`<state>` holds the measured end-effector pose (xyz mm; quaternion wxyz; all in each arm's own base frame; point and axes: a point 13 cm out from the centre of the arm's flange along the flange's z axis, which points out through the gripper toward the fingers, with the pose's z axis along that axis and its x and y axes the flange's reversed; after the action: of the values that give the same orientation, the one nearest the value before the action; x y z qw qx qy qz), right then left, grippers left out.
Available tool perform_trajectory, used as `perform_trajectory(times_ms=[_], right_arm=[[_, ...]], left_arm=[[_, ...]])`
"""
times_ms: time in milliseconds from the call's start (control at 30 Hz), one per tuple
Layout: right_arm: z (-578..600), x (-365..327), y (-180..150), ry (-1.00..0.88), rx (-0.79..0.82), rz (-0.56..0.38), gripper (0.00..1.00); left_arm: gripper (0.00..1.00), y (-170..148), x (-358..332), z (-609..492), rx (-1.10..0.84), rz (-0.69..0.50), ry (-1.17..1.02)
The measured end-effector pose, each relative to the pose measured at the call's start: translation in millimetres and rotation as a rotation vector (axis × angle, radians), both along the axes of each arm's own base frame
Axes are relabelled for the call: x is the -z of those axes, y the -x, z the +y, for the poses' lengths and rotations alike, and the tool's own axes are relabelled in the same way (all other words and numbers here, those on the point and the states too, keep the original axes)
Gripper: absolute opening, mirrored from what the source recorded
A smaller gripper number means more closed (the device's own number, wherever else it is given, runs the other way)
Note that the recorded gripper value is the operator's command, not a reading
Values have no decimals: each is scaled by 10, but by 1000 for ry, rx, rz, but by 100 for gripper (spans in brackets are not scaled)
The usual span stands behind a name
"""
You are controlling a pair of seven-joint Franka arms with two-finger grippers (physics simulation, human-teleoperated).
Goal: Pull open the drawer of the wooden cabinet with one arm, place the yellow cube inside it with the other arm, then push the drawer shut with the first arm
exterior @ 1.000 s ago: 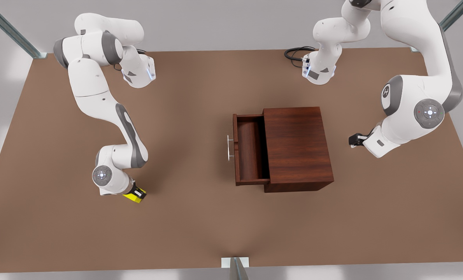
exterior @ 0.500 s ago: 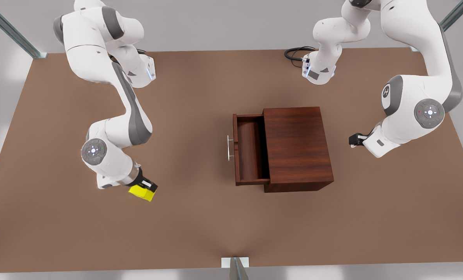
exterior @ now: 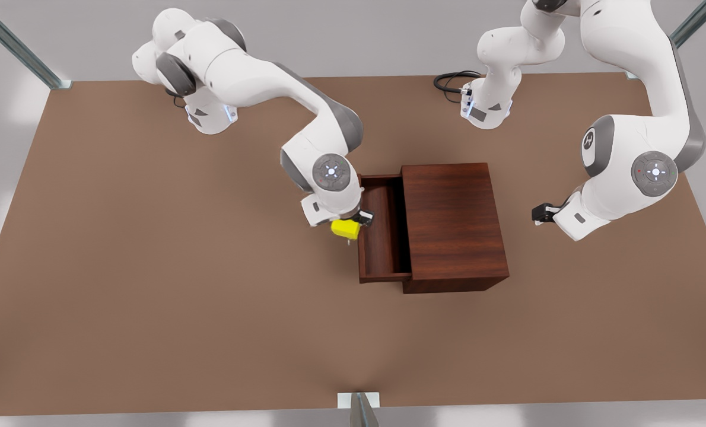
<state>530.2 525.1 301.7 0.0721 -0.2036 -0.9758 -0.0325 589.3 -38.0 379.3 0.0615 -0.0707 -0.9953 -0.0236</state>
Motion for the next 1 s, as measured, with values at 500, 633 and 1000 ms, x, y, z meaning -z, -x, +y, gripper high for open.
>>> perform_trajectory(times_ms=[500,633,1000], right_arm=[[806,464,489,22,208,20,100],[740,353,410,22,269,17,100],[-5300,-675,-958,190,720,113,100]], left_arm=[[100,-11,-6,-2,2,-2,0],[100,-157,-213,-145,21,-49,4],[100,165,379,-4595,317,-234,-13]])
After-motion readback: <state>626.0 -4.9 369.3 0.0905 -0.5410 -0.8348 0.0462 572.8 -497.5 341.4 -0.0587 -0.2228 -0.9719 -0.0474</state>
